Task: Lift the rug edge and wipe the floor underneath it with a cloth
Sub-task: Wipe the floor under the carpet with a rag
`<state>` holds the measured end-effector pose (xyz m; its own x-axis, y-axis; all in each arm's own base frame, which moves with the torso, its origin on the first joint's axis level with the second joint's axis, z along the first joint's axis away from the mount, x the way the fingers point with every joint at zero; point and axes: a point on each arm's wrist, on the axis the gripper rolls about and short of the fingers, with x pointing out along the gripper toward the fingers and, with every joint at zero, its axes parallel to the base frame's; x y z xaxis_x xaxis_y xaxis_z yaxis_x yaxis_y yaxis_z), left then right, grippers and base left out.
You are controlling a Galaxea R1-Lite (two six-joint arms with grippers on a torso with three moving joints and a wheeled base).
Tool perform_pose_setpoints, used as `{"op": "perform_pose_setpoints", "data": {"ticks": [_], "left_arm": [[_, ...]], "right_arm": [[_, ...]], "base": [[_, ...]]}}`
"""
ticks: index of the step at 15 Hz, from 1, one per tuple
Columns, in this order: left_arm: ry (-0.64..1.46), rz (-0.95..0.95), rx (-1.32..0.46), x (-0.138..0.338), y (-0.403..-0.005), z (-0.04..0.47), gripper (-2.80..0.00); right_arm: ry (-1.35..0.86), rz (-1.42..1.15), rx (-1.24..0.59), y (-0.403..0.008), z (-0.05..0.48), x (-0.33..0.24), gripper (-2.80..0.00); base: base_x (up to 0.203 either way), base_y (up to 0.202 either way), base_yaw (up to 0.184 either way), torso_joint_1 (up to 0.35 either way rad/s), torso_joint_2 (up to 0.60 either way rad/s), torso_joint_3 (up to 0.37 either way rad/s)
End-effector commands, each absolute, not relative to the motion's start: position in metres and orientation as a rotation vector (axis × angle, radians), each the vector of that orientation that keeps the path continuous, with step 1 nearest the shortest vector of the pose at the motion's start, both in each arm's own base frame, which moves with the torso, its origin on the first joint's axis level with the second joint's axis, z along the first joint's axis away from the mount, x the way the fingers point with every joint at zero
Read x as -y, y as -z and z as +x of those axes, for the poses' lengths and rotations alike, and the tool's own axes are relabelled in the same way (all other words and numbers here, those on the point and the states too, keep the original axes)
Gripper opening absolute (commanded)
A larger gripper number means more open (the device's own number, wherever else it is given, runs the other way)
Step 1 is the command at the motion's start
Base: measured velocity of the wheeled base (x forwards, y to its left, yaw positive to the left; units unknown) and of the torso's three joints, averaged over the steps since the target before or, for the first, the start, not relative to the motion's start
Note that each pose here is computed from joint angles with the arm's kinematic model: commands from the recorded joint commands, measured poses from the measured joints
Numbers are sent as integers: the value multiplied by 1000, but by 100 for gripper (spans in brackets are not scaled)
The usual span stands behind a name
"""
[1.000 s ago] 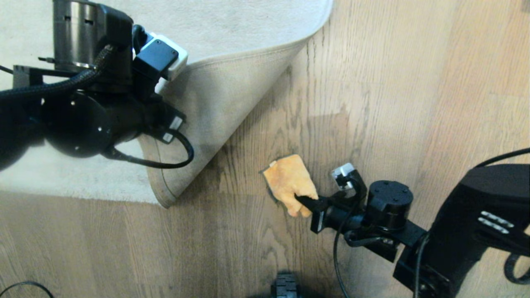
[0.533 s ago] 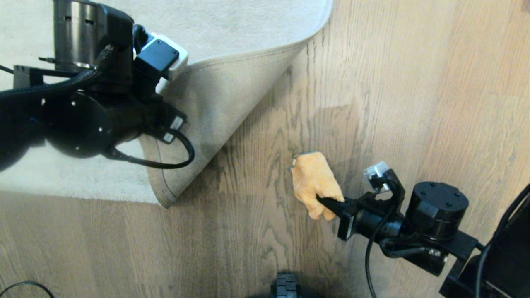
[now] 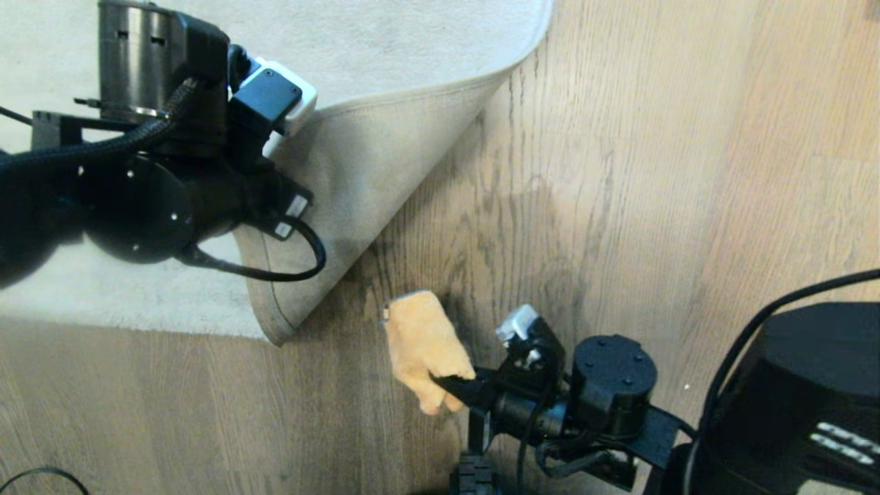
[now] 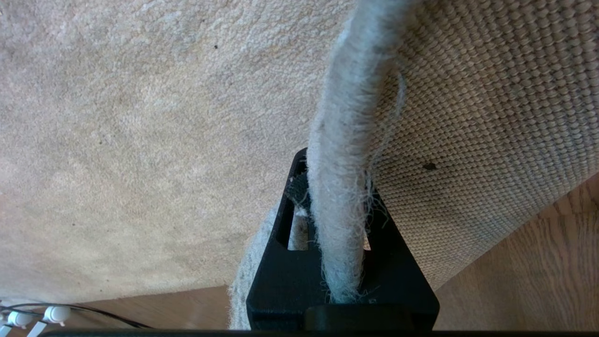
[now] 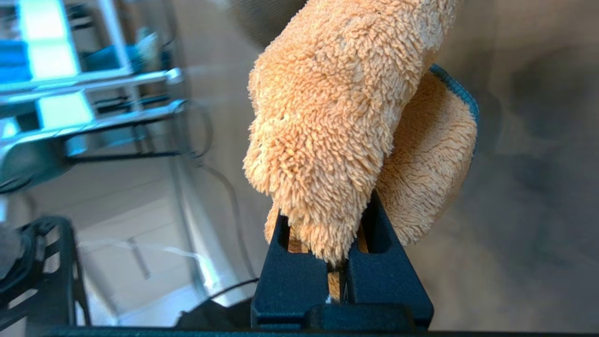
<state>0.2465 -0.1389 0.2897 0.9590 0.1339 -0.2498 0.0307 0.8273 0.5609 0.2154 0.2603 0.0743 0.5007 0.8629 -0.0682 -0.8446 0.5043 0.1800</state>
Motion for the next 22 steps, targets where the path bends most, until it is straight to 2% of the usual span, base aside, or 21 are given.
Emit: {"op": "perform_pose_setpoints", "data": {"ticks": [1,6,11,18,22], "left_arm": [[-59,605,-292,141,-288,247,-280],[-67,615,-304,143,-284,250,-280],[-67,617,-306,143,-283,250,-280],[-66,602,-307,143,-282,247,-280],[-68,598,-307,143,-282,247,-280]], "right_arm": [[-1079,123,-174,-44,224,-295,-280],[-1095,177,-142,-26,248,-334,-280],[-1053,184,-136,-14,263,-328,-280],[-882,182,-95,-35,301,-265,-280],[-755,171,-47,-69,312,-209,-280]], "base": [[0,0,0,0,0,0],[0,0,0,0,0,0],[0,0,0,0,0,0],[0,0,0,0,0,0],[0,0,0,0,0,0]]}}
